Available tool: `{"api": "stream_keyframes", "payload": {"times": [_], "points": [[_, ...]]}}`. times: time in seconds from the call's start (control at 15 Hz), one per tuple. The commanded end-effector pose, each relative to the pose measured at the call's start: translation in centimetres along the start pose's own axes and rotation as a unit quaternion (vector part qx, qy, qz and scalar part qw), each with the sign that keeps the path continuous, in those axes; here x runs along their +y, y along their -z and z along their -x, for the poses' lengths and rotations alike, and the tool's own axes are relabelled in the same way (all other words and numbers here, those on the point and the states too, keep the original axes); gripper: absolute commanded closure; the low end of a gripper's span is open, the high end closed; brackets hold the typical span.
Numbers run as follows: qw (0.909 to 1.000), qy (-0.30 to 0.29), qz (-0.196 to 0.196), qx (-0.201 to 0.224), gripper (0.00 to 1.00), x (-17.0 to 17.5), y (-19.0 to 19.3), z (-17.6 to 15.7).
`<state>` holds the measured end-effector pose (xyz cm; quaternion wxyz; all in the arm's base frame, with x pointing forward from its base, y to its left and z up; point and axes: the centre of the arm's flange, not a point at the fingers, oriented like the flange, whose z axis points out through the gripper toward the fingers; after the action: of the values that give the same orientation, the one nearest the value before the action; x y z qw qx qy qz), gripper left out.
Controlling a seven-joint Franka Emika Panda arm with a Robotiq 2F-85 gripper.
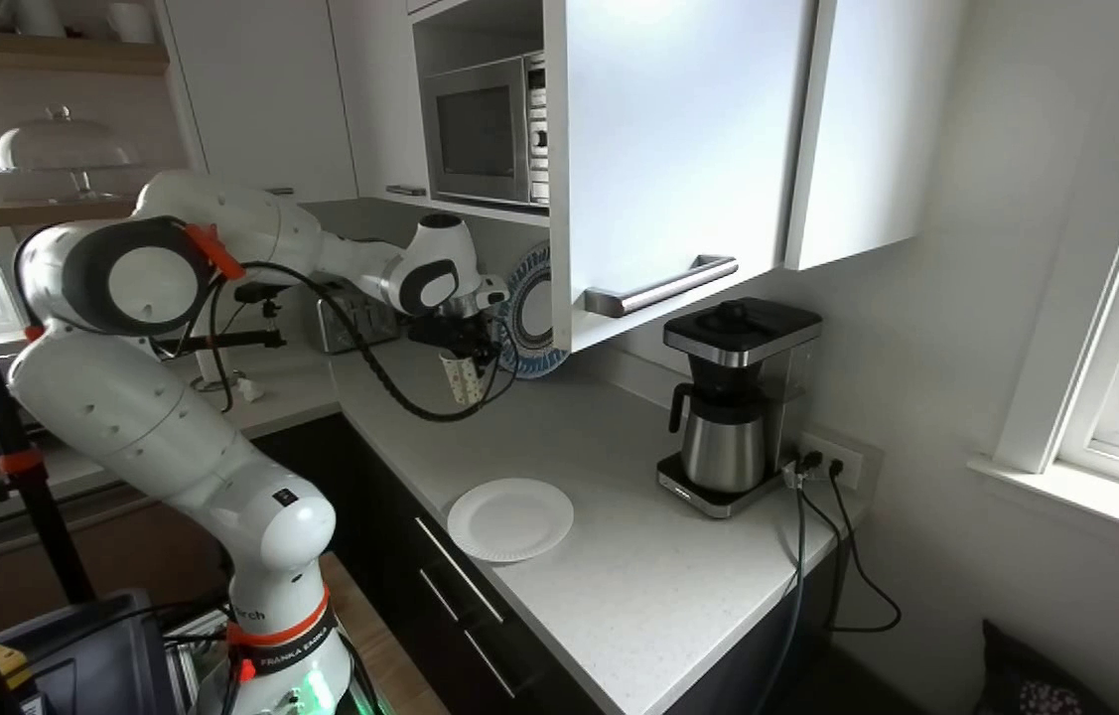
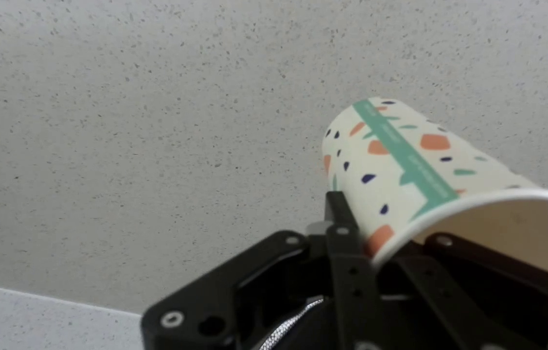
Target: Remove the paper cup from the bottom shelf, put it on the table and then put the white plate in the bottom shelf of the cabinet
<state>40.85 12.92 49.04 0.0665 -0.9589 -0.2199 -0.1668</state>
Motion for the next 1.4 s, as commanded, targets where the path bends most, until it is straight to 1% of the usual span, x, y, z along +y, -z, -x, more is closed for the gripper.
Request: {"api": "stream_keyframes", "payload": {"times": [0.0, 0.33, 0.53, 1.0, 1.07, 1.13, 1.27, 1.33], "points": [[0.9998, 0.009, -0.015, 0.004, 1.0, -1.6, -3.9, 0.9], [0.9994, 0.02, -0.009, -0.026, 1.0, -2.8, -8.5, 2.8], [0.9991, 0.019, -0.012, -0.037, 1.0, -3.4, -10.4, 3.5], [0.9986, 0.003, -0.013, -0.052, 1.0, -4.1, -12.9, 4.2], [0.9986, 0.001, -0.01, -0.053, 0.73, -4.1, -13.0, 4.2], [0.9986, -0.001, -0.009, -0.053, 0.71, -4.0, -13.0, 4.2], [0.999, -0.007, -0.007, -0.045, 0.59, -3.5, -12.3, 3.9], [0.9992, -0.009, -0.004, -0.038, 0.51, -3.3, -11.7, 3.8]]}}
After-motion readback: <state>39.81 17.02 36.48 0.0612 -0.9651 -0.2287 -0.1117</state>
